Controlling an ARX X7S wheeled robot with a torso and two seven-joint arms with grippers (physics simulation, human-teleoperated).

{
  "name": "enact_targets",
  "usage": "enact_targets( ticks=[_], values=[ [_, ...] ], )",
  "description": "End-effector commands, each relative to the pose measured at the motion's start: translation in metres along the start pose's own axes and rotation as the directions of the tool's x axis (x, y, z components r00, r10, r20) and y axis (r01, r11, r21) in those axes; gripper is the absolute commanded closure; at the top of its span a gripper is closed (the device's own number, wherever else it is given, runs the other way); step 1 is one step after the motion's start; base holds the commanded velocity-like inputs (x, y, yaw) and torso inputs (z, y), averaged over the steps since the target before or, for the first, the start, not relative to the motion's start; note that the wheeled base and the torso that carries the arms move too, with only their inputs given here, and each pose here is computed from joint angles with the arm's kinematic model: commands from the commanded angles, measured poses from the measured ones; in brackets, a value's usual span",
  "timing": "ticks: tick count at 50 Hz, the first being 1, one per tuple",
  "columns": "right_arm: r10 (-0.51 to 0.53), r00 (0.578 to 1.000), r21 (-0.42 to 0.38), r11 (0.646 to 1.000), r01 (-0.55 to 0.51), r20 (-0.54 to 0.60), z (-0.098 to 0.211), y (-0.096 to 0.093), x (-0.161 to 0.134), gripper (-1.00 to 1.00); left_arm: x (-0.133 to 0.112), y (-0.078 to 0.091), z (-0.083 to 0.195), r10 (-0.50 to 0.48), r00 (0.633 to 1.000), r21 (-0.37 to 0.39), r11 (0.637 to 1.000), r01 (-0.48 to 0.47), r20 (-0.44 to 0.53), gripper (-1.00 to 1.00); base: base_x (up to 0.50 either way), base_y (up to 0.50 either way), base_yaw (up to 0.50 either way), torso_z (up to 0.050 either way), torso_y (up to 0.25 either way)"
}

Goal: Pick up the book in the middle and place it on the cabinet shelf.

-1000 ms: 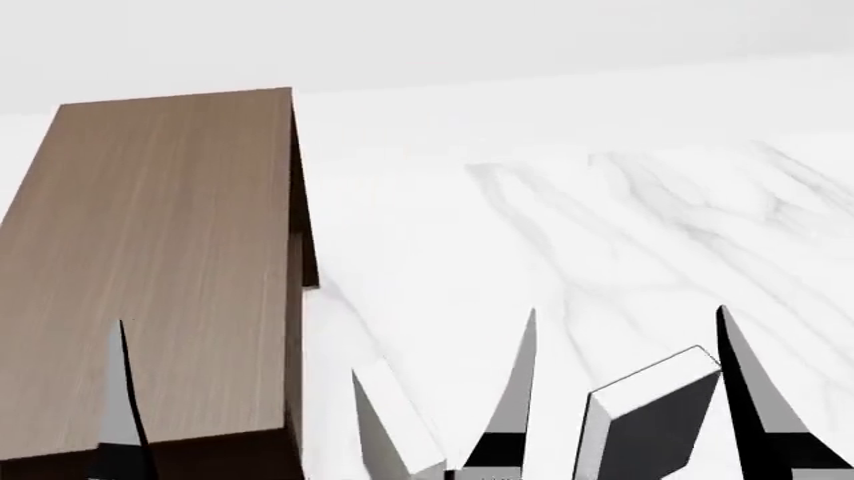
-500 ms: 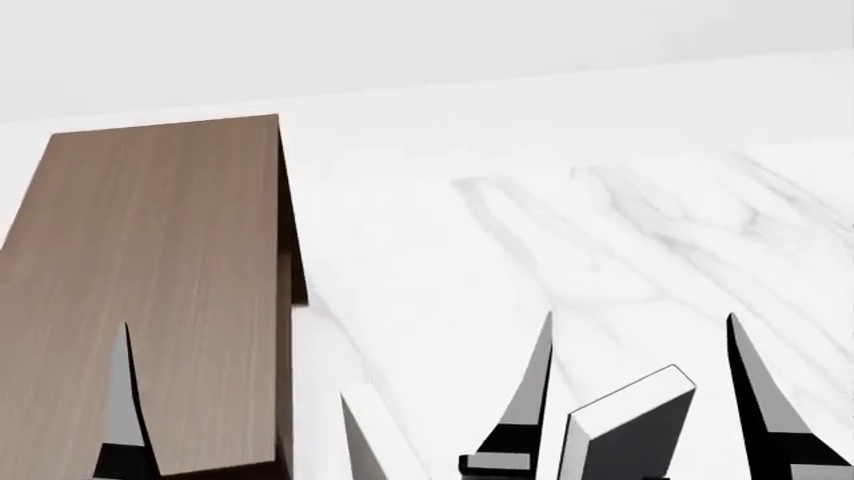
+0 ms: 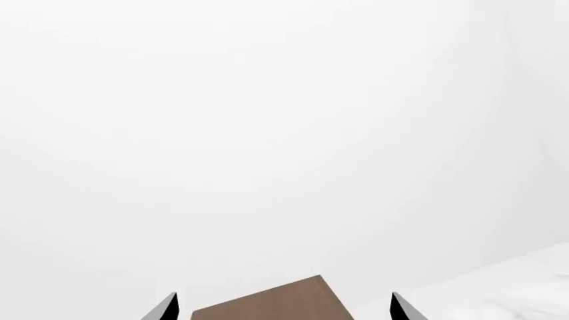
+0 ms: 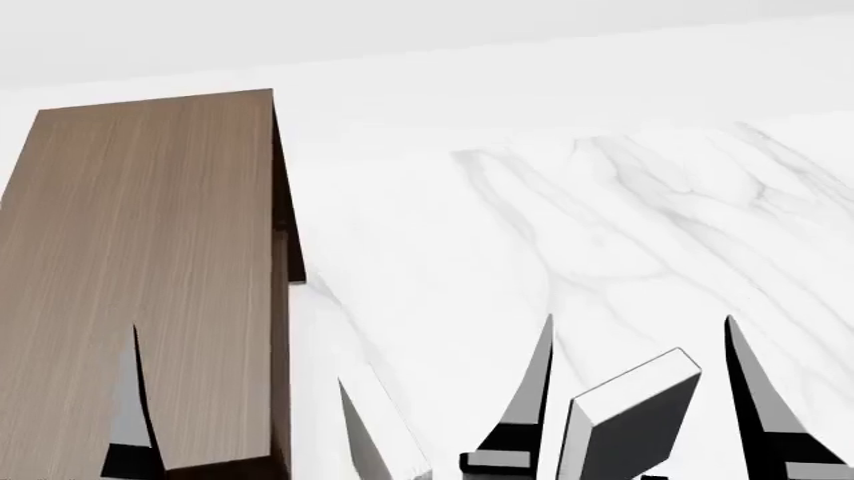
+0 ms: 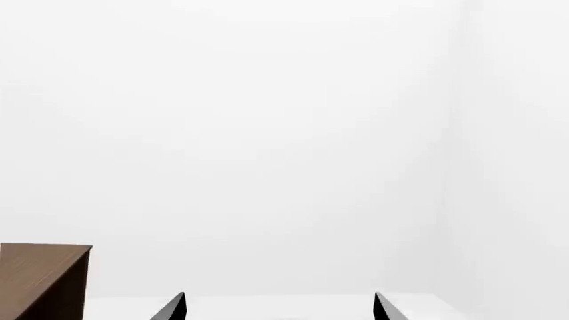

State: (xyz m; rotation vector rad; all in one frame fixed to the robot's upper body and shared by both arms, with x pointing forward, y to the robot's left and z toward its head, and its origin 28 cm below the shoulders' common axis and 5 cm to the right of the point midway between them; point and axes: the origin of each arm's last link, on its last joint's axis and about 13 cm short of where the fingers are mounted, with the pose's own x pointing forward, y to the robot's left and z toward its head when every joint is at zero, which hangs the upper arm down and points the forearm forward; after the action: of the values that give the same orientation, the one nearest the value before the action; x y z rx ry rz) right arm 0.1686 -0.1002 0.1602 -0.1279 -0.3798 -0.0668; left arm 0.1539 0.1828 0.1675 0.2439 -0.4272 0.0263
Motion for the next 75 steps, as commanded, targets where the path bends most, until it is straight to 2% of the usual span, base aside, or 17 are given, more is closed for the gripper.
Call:
enact_targets(
  ticks=[1,14,15,28,32,39,43,49,52,56,59,61,64,66,67,69,75],
  values=[
    [-0.008,1.0,-0.004,1.0,0.008,-0.003,0.001,-0.001,0.0,-1.0,0.0,-0.001,0.001,-0.05,0.999,-0.024,0.998,0.051,0.005,-1.0,0.0,0.0,0.0,0.033,-0.229],
    [-0.003,1.0,-0.009,1.0,0.003,-0.01,-0.001,-0.001,0.0,-1.0,-0.001,0.0,0.005,-0.041,0.999,-0.05,0.998,0.043,0.032,-1.0,0.0,0.0,0.0,0.034,-0.225],
    [-0.003,1.0,-0.009,1.0,0.003,-0.011,-0.001,-0.001,0.0,-1.0,0.0,0.001,0.006,-0.037,0.999,-0.089,0.995,0.04,0.03,-1.0,0.0,0.0,0.0,0.0,0.0],
    [-0.001,1.0,0.007,1.0,0.002,-0.016,0.0,0.0,0.0,-1.0,-0.002,-0.001,0.008,-0.036,0.999,-0.114,0.993,0.038,0.022,-1.0,0.0,0.0,0.0,0.0,0.0],
    [-0.044,0.999,0.013,0.999,0.044,-0.001,0.011,-0.004,0.002,-1.0,-0.006,-0.001,0.006,-0.038,0.999,-0.135,0.99,0.038,0.003,-1.0,0.0,0.0,0.0,0.0,0.0],
    [-0.043,0.998,0.113,0.993,0.047,-0.043,0.037,0.001,0.057,-1.0,-0.005,-0.002,0.006,-0.039,0.999,-0.134,0.99,0.039,-0.002,-1.0,0.0,0.0,0.0,0.0,0.0],
    [-0.066,0.994,0.097,0.993,0.074,-0.084,0.041,0.004,0.095,-1.0,-0.003,0.0,0.004,-0.027,1.0,-0.127,0.992,0.026,-0.01,-1.0,0.0,0.0,0.0,0.0,0.0],
    [-0.2,0.963,0.017,0.978,0.206,-0.18,0.041,0.005,0.15,-1.0,-0.003,0.0,0.004,-0.017,1.0,-0.105,0.994,0.015,-0.012,-1.0,0.0,0.0,0.0,0.0,0.0],
    [-0.153,0.957,0.142,0.971,0.192,-0.248,0.043,0.006,0.167,-1.0,-0.004,0.0,0.005,-0.017,1.0,-0.092,0.996,0.016,-0.009,-1.0,0.0,0.0,0.0,0.0,0.0],
    [-0.198,0.95,0.096,0.969,0.226,-0.24,0.047,0.005,0.186,-1.0,-0.003,0.003,0.005,-0.006,1.0,-0.088,0.996,0.005,-0.007,-1.0,0.0,0.0,0.0,0.0,0.0],
    [-0.268,0.914,0.143,0.936,0.322,-0.303,0.048,0.004,0.204,-1.0,-0.002,0.004,0.005,0.003,1.0,-0.089,0.996,-0.004,-0.009,-1.0,0.0,0.0,0.0,0.0,0.0],
    [-0.284,0.895,0.141,0.927,0.348,-0.344,0.049,0.006,0.211,-1.0,-0.002,0.005,0.005,0.007,1.0,-0.091,0.996,-0.007,-0.009,-1.0,0.0,0.0,0.0,0.0,0.0],
    [-0.398,0.847,0.109,0.881,0.46,-0.353,0.05,0.006,0.223,-1.0,-0.002,0.005,0.004,0.009,1.0,-0.091,0.996,-0.01,-0.011,-1.0,0.0,0.0,0.0,0.0,0.0],
    [-0.377,0.826,0.158,0.865,0.476,-0.419,0.052,0.011,0.235,-1.0,-0.002,0.005,0.004,0.008,1.0,-0.091,0.996,-0.01,-0.013,-1.0,0.0,0.0,0.0,0.0,0.0],
    [-0.384,0.797,0.176,0.842,0.509,-0.467,0.051,0.014,0.244,-1.0,-0.001,0.005,0.004,0.01,1.0,-0.09,0.996,-0.011,-0.013,-1.0,0.0,0.0,0.0,0.0,0.0],
    [-0.428,0.764,0.118,0.832,0.541,-0.483,0.047,0.018,0.254,-1.0,-0.001,0.007,0.004,0.022,1.0,-0.094,0.995,-0.023,-0.007,-1.0,0.0,0.0,0.0,0.0,0.0],
    [-0.502,0.686,0.036,0.793,0.608,-0.526,0.037,0.025,0.278,-1.0,0.0,0.007,0.003,0.008,1.0,-0.123,0.992,-0.009,-0.004,-1.0,0.0,0.0,0.0,0.0,0.0]
  ],
)
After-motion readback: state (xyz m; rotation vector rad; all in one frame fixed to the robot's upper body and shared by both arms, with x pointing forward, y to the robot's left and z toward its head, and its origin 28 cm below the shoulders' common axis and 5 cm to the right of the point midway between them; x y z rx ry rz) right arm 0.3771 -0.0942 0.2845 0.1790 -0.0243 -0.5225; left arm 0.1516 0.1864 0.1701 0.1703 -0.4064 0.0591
